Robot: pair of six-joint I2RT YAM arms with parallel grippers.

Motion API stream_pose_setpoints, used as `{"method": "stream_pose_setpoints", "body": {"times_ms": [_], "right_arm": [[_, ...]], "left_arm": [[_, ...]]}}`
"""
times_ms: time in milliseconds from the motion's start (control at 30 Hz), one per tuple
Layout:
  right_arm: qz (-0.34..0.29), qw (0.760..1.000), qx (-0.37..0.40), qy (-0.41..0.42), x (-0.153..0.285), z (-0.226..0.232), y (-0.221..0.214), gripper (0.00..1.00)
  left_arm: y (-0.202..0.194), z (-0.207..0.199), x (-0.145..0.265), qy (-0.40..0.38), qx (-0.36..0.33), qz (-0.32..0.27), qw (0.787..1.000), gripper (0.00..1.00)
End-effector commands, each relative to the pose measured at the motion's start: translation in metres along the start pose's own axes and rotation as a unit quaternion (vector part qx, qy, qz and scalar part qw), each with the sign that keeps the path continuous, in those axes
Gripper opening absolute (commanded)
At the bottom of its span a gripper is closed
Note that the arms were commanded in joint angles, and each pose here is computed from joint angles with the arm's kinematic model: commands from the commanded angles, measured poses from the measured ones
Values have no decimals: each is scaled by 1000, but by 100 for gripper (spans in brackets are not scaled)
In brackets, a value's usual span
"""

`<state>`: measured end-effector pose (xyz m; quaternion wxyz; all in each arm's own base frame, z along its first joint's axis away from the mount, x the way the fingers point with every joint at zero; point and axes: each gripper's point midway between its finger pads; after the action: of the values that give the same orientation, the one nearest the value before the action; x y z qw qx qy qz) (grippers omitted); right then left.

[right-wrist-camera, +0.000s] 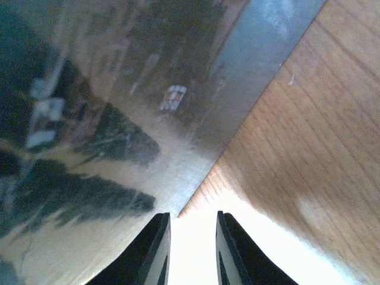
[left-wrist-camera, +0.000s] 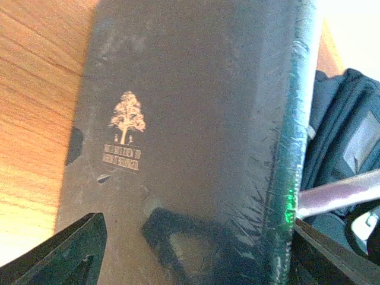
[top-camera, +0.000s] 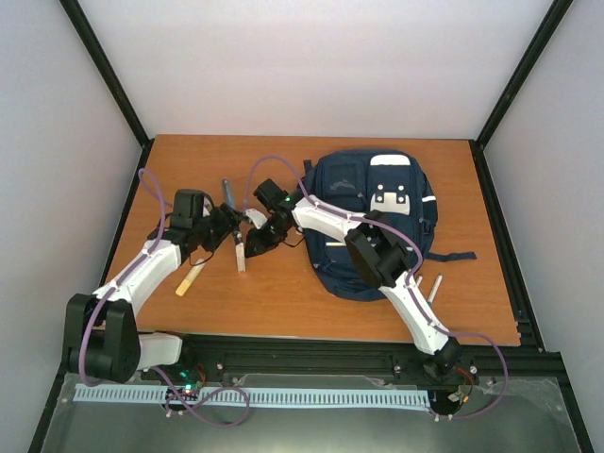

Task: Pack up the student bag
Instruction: Pick up the book from the center of the board.

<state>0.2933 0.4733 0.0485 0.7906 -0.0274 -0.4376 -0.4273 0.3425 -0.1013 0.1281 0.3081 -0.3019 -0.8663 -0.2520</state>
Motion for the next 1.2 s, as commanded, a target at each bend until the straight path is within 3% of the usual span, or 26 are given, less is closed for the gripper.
{"method": "stream_pose_setpoints", "body": {"times_ms": [0,300,500,700,800,1067,1167], "right_arm": [[-10,999,38,5,5,19,8,22],[-10,999,43,-2,9,19,6,24],[-15,999,44,-6,18,17,7,25],[-41,998,53,-15,46,18,19,25],[-64,996,57,-23,71,18,28,25],[-126,984,104,-78,182,41,38,29],[-173,974,108,-103,240,42,35,37]], "left_arm": [[-3,31,10,83,18,-4,996,74],[3,33,30,115,-12,-19,993,55],[2,19,22,124,-63,36,990,47],[4,16,26,133,-85,47,986,29],[6,11,28,128,-87,43,987,14],[17,-36,54,61,-110,27,992,13],[24,-70,74,7,-134,6,991,13]]}}
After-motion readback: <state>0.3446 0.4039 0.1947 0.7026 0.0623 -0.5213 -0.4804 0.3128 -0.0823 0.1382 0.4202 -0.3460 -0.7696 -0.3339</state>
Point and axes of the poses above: each gripper's point midway between its finger pads, its own x axis back along the fingers, its own z axis along the line the jaws close on, y = z × x, and after that the axes turned 2 degrees about x, right-handed
